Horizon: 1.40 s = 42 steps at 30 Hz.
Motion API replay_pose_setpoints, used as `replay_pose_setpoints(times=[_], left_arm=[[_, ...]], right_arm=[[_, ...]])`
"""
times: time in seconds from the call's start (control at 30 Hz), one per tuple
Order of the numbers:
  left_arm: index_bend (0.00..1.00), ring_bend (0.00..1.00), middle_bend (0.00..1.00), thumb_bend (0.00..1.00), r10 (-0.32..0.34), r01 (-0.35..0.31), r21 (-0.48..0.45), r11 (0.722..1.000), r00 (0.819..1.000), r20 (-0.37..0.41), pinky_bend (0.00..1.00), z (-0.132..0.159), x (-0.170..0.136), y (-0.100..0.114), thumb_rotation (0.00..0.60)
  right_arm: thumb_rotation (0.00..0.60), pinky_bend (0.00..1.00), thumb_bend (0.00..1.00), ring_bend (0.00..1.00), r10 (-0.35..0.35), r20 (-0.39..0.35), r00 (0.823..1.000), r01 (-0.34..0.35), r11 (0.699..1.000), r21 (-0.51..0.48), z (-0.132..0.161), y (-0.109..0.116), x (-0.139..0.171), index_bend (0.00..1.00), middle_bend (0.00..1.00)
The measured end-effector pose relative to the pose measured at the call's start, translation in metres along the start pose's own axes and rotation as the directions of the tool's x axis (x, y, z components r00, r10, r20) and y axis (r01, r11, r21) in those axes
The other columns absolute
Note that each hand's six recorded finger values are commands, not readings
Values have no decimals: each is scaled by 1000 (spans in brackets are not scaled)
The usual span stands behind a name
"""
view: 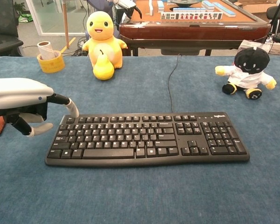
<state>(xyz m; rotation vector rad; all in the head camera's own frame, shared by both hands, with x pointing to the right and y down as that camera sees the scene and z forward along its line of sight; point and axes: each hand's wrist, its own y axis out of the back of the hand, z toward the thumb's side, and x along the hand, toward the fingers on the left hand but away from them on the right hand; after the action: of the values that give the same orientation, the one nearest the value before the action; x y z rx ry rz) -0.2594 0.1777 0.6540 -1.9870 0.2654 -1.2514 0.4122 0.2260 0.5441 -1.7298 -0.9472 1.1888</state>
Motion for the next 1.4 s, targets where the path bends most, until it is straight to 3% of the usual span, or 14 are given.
replay_pose_setpoints(times=[1.4], left_arm=[[253, 988, 1000, 485, -78, 82, 43, 996, 994, -76, 1000, -17, 7, -26, 600]], right_arm=[[600, 783, 417, 644, 3, 8, 1000, -3, 1000, 7, -2, 4, 3, 283, 677]])
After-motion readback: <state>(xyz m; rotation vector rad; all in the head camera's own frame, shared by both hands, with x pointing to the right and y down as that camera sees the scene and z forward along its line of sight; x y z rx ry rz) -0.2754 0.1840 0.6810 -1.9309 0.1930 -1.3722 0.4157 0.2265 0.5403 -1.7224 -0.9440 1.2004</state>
